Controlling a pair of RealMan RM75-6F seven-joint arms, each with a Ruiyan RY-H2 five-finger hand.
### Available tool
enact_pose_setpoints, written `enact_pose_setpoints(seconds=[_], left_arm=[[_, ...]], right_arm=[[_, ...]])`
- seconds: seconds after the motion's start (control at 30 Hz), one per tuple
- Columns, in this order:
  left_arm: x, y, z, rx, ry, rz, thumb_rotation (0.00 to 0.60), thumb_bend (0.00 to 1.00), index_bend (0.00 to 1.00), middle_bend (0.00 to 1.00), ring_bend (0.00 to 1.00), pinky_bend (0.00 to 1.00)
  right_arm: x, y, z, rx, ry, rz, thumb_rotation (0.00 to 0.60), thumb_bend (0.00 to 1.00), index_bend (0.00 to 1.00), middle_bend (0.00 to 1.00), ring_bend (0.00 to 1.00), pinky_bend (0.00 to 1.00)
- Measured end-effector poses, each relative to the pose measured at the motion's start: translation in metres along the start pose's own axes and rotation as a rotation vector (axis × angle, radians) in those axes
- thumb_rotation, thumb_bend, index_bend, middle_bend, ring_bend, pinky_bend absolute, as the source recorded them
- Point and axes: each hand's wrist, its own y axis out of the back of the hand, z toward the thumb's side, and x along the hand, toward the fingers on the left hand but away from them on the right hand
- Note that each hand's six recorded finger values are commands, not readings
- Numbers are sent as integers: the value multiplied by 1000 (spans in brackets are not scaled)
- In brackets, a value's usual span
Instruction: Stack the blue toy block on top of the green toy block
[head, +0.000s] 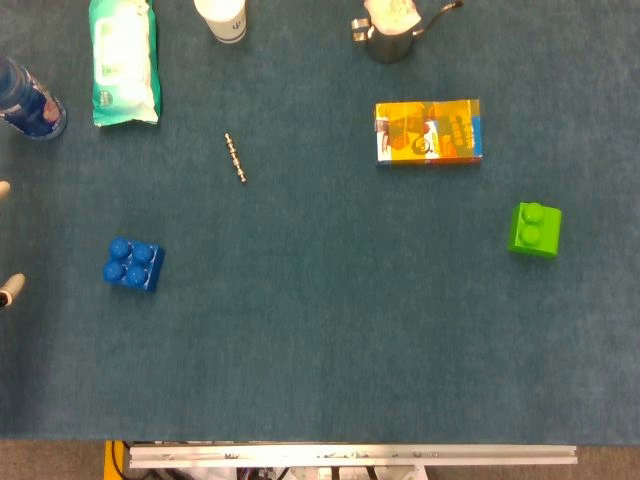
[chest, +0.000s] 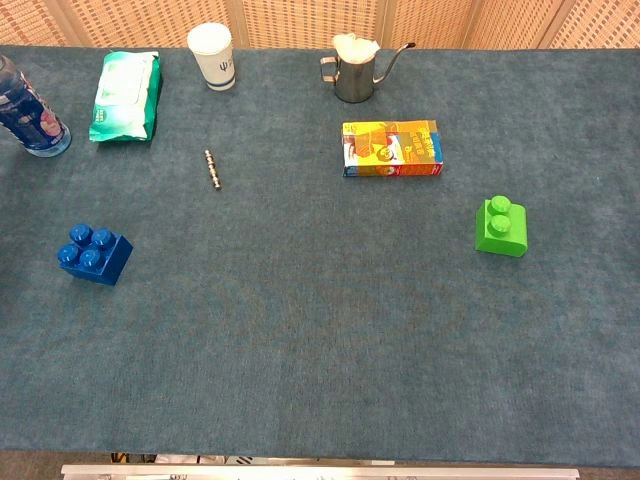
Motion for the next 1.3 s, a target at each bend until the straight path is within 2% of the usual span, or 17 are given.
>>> enact_pose_setpoints(seconds=[0.47,0.87,1.3], left_arm=[[0,0,0,-3,0,12,600,149,146,139,149,108],[-3,-3,2,-9,-8,-7,600,149,146,139,149,108],[-7,-7,0,-19,-12,-20,600,149,146,139,149,109]], right_arm=[[-2,-3,4,-7,9,22,600,160,169,279,202,206],[-31,-25,47,1,90,166,600,120,172,280,214,246],[-62,-65,102,-1,176,316,600,107,172,281,214,246]])
